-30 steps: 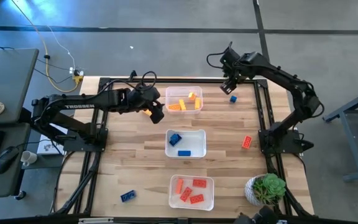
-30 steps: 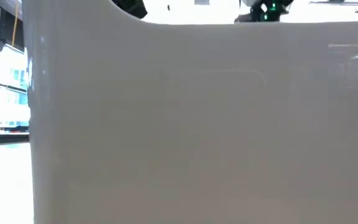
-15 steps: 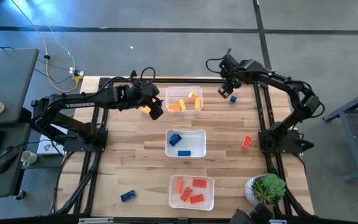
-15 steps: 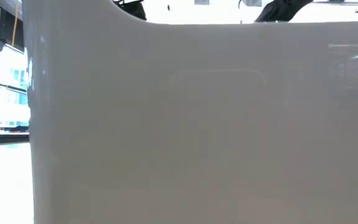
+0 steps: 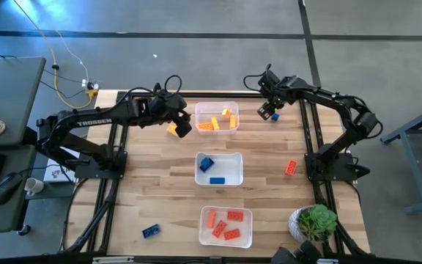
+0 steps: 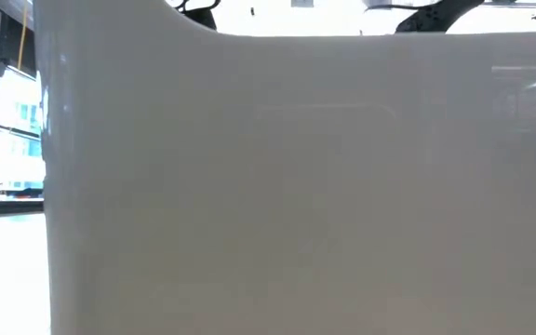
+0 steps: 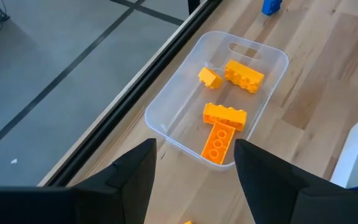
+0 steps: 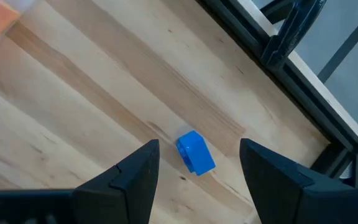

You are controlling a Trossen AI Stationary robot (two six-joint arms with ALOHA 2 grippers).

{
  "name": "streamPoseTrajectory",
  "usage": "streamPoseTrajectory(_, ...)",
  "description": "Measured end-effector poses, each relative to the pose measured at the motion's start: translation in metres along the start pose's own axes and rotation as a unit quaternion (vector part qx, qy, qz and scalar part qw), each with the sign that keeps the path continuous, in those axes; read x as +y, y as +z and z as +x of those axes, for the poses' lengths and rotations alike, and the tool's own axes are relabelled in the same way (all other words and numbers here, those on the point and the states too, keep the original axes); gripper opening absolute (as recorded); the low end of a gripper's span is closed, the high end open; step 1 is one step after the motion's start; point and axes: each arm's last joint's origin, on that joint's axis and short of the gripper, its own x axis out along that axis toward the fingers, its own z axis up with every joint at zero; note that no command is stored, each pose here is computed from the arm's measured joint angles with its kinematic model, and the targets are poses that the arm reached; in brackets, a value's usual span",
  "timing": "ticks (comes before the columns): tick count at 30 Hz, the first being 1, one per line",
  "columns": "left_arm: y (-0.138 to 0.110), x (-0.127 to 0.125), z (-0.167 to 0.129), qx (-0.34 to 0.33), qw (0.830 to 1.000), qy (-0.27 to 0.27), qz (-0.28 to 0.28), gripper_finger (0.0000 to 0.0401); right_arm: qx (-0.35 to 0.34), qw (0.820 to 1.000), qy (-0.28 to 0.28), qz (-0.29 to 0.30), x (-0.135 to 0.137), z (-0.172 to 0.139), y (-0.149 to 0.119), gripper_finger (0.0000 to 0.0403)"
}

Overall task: Sort & place blocks by color
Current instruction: Put the blue game piece into the top white bin

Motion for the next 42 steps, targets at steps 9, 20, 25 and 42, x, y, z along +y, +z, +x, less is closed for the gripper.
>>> streamPoseTrajectory(9,0.0,0.001,0.001,0.0,1.0,0.002,0.007,0.0202,0.005,1.0,0.008,0.019,-0.009,0.014,-0.006,0.0211)
streamPoseTrajectory(20,0.0,0.001,0.001,0.0,1.0,0.002,0.014,0.0202,0.048,0.999,0.005,0.008,-0.004,0.043,-0.007,0.0211)
streamPoseTrajectory(25,0.0,0.001,0.001,0.0,1.0,0.002,0.021,0.0202,0.072,0.997,-0.002,-0.004,-0.003,0.055,-0.007,0.0211)
streamPoseTrajectory(42,0.0,0.001,0.001,0.0,1.0,0.002,0.021,0.0202,0.115,0.992,-0.039,-0.034,0.009,0.079,-0.008,0.0211)
